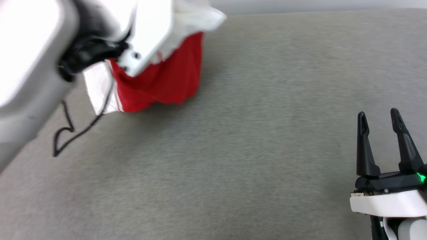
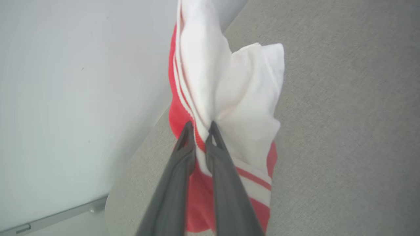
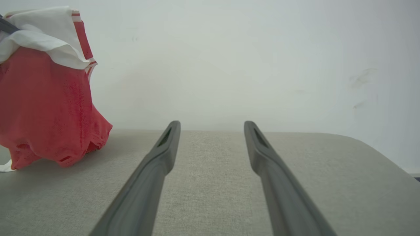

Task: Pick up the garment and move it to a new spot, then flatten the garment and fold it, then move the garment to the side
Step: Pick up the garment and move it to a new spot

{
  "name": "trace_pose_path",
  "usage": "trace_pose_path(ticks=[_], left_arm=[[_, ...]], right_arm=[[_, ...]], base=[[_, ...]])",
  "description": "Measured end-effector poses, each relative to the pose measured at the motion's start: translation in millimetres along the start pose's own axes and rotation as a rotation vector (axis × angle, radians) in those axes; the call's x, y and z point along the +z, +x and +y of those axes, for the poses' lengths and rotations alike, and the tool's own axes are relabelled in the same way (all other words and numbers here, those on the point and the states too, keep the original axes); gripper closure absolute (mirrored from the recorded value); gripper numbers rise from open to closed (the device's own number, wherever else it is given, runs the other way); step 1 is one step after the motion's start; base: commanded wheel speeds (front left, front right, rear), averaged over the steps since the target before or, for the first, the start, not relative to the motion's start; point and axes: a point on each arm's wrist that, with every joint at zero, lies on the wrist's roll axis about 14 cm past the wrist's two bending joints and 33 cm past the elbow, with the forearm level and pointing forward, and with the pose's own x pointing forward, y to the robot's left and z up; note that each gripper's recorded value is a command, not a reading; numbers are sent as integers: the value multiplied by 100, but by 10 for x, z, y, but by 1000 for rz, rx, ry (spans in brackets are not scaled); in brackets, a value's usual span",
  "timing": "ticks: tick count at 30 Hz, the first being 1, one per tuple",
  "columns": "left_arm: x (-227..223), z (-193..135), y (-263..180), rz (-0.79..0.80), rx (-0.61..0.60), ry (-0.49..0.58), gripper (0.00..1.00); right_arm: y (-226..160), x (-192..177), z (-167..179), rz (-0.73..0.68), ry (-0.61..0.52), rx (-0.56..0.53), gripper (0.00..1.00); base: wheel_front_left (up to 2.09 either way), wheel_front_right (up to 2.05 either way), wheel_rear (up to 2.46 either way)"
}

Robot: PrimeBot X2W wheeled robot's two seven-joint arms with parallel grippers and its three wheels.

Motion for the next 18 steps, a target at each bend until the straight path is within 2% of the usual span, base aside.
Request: trace_pose_path(ticks=[5, 9, 13, 18], left_arm=[[474, -565, 235, -85, -148, 101, 100], [675, -996, 468, -118, -261, 163, 100], [636, -1454, 799, -111, -377, 215, 100], [288, -2028, 1193, -41, -540, 201, 100]], right_arm=[[-220, 104, -282, -1, -22, -87, 0], [-357, 149, -470, 4, -40, -148, 0], [-426, 120, -622, 23, -56, -197, 0], [-482, 27, -737, 61, -67, -235, 0]], base=[[0, 0, 0], [0, 0, 0], [0, 0, 0], [0, 0, 0]])
